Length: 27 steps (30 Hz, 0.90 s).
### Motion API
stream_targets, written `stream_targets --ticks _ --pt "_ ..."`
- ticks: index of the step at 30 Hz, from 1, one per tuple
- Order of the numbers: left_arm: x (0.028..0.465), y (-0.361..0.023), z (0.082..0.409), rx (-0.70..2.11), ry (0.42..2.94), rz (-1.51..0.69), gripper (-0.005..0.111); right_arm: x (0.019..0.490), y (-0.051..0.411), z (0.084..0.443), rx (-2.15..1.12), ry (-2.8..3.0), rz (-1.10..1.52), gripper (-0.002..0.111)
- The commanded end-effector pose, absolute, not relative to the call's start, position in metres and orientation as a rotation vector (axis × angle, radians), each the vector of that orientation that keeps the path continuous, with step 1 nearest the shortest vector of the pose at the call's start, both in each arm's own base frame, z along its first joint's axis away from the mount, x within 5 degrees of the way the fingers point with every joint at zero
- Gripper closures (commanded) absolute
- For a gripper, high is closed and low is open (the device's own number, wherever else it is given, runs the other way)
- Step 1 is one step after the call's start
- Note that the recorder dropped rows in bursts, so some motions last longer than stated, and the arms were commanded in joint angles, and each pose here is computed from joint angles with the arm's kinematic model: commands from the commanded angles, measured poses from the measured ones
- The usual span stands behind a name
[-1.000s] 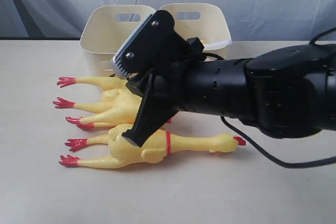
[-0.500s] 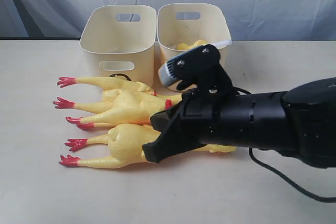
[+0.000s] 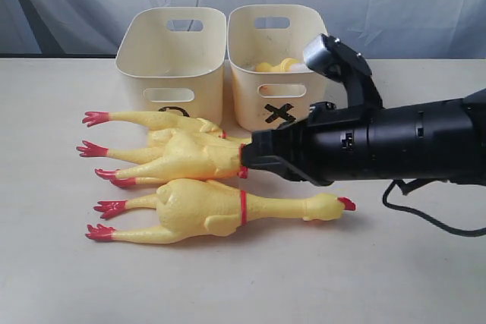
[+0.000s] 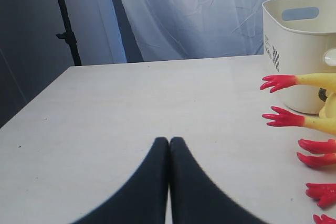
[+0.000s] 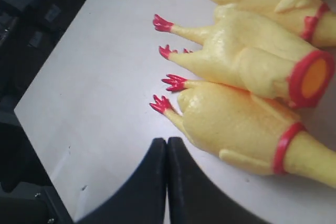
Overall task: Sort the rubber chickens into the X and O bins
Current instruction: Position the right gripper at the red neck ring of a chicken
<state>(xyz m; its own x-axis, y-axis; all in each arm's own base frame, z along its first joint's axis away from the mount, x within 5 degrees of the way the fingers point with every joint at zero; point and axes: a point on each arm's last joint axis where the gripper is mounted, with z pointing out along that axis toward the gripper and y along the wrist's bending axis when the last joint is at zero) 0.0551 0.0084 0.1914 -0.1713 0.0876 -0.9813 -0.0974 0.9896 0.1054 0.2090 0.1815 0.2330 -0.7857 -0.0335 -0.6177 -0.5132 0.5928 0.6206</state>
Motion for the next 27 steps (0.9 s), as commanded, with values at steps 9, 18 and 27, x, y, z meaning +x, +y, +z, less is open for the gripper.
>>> stream_targets --ticks 9,18,27 --pt "0.055 0.008 0.192 -0.011 1.720 0.159 0.107 0.223 0.169 0.198 -0.316 2.480 1.142 0.109" --pt "0.055 0.008 0.192 -0.011 1.720 0.159 0.107 0.239 0.161 0.175 -0.267 2.518 0.929 0.109" --pt "0.055 0.008 0.192 -0.011 1.720 0.159 0.107 0.250 0.160 0.177 -0.185 2.490 0.865 0.109"
